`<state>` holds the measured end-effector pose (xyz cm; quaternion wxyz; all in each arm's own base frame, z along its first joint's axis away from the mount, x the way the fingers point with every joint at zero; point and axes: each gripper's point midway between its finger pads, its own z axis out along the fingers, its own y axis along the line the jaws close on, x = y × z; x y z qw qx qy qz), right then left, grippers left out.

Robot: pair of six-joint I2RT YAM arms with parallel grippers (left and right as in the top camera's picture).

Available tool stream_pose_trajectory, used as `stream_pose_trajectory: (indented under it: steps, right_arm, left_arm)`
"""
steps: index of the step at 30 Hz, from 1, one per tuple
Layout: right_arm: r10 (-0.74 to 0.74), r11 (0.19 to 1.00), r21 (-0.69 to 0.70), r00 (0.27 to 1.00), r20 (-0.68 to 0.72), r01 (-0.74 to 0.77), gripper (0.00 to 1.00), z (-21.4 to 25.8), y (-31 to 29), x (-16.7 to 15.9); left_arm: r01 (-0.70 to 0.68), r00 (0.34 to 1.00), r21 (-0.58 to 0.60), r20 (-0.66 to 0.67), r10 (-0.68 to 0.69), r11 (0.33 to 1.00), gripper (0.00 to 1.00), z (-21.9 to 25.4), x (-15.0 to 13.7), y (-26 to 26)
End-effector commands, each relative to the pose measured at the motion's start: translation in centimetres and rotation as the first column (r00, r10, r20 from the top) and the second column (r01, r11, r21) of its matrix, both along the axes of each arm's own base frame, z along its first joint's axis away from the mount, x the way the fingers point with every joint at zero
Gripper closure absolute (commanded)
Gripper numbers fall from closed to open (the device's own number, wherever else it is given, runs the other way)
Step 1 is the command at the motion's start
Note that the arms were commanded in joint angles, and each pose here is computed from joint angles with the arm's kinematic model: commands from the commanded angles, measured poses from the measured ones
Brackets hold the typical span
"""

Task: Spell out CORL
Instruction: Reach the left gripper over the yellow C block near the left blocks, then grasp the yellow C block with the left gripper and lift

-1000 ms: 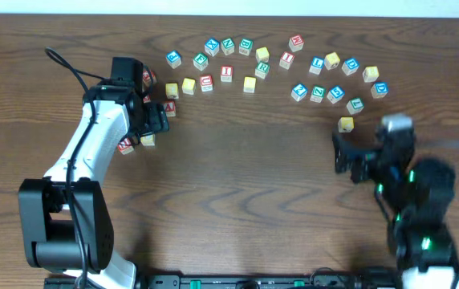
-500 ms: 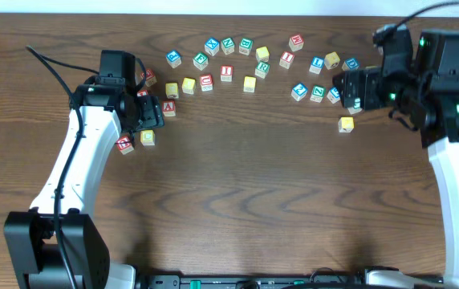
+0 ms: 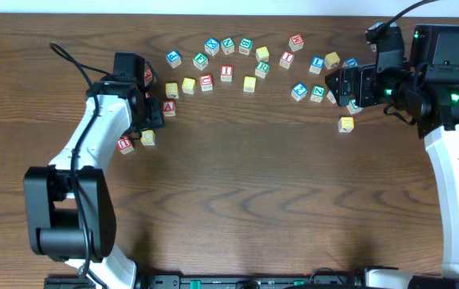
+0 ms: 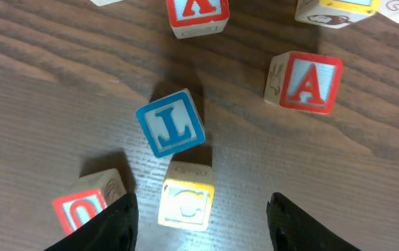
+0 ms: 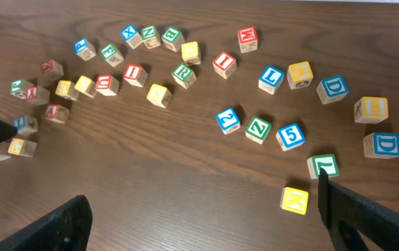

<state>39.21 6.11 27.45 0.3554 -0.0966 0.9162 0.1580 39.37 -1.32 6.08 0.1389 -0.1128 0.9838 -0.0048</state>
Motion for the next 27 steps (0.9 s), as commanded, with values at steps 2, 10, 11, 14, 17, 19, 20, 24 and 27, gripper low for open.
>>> stream_pose_trajectory:
  steps: [2, 10, 11, 14, 17, 19, 20, 24, 27]
  right_arm:
    - [0.016, 1.0, 0.004, 1.0, 0.018, -0.016, 0.01, 0.7, 0.1, 0.1]
    - [0.016, 1.0, 0.004, 1.0, 0.007, -0.016, 0.01, 0.5, 0.1, -0.1]
    - [0.016, 1.0, 0.004, 1.0, 0.004, -0.016, 0.01, 0.5, 0.1, -0.1]
    - [0.016, 1.0, 0.004, 1.0, -0.001, -0.016, 0.01, 0.4, 0.1, -0.2]
    - [0.016, 1.0, 0.004, 1.0, -0.004, -0.016, 0.01, 0.4, 0.1, -0.3]
    - [0.016, 1.0, 0.004, 1.0, -0.004, -0.016, 0.01, 0.4, 0.1, -0.3]
    - [0.016, 1.0, 0.004, 1.0, -0.004, -0.016, 0.01, 0.4, 0.1, -0.3]
    - [0.016, 1.0, 0.004, 1.0, -0.004, -0.016, 0.01, 0.4, 0.1, -0.3]
    - [0.016, 1.0, 0.005, 1.0, -0.004, -0.016, 0.01, 0.4, 0.1, -0.3]
  left_arm:
    - [0.002, 1.0, 0.007, -0.012, -0.002, 1.0, 0.42, -0.6, -0.2, 0.0]
    - [-0.037, 0.996, 0.017, -0.08, 0.038, 0.999, 0.41, -3.0, -0.8, 0.3]
    - [-0.036, 0.995, 0.018, -0.089, 0.038, 0.999, 0.41, -3.3, -0.9, 0.3]
    - [-0.036, 0.992, 0.02, -0.12, 0.038, 0.999, 0.41, -4.2, -1.3, 0.3]
    - [-0.035, 0.988, 0.023, -0.148, 0.038, 0.999, 0.42, -4.9, -1.7, 0.3]
    - [-0.035, 0.987, 0.024, -0.156, 0.038, 0.999, 0.42, -5.3, -1.8, 0.3]
    - [-0.035, 0.987, 0.024, -0.156, 0.038, 0.999, 0.42, -5.4, -1.7, 0.3]
    - [-0.035, 0.987, 0.024, -0.157, 0.038, 0.999, 0.49, -5.5, -1.7, 0.3]
    - [-0.035, 0.986, 0.024, -0.162, 0.038, 0.999, 0.52, -5.5, -1.8, 0.3]
